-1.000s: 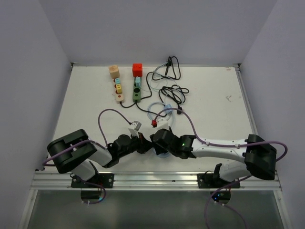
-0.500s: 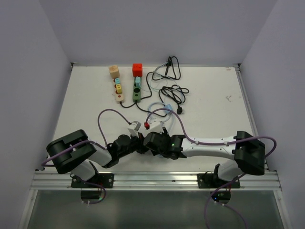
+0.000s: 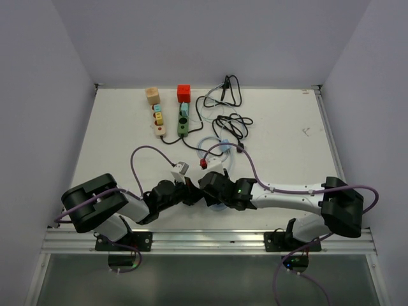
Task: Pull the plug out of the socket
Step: Remove the plug from the socket.
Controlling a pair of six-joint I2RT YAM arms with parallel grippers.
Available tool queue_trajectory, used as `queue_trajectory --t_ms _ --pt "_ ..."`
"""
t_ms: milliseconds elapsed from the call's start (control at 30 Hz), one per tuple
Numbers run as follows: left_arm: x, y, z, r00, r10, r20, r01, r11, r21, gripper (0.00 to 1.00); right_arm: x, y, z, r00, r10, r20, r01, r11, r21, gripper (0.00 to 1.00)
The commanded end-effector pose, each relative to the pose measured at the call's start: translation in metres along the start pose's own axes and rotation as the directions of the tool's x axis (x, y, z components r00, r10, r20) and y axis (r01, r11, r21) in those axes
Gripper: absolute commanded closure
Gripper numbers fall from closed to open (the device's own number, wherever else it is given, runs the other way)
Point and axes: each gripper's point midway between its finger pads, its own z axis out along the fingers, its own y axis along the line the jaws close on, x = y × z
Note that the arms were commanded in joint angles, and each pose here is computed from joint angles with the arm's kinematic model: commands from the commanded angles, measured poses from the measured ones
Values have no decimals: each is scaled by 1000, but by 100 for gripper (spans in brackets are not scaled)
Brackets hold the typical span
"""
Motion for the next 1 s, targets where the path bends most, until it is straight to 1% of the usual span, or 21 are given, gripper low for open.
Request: queue_trajectory --t_ms 0,67,100,233,400,467,500,633,700,733,967 --pt "41 46 -16 989 32 -146 -56 985 -161 100 -5 32 -8 991 132 -20 -133 972 -195 100" --pt "42 46 -17 989 30 -147 -54 986 -160 100 -6 30 -8 985 169 -32 -171 958 -230 100" --pt "39 50 -16 991 33 -134 -57 982 -182 100 -5 29 -7 983 182 -38 -186 954 -235 100" --pt "41 53 -17 990 32 -139 -59 979 -196 100 -2 23 -3 973 224 -61 -232 940 -251 100" --pt "43 56 -19 989 31 -143 -60 977 -203 100 -2 23 -2 970 235 -67 -244 935 -256 100" --pt "43 55 -18 989 32 -145 -61 978 -200 100 -4 22 -1 974 219 -60 -227 942 -246 100" --pt "44 55 -18 989 31 -146 -60 978 -202 100 -6 18 0 976 214 -50 -220 951 -218 100" --pt "46 57 -18 988 31 -154 -62 977 -204 100 -6 18 -2 992 122 -25 -124 984 -128 100" --pt "46 58 -18 988 29 -154 -61 976 -208 100 -9 24 -7 996 84 -18 -86 991 -107 100" --pt "47 59 -18 987 29 -156 -62 976 -210 100 -11 23 -5 997 73 -14 -74 994 -81 100" --pt "48 59 -18 987 27 -159 -60 976 -209 100 -6 24 -2 999 31 -19 -31 999 -13 100"
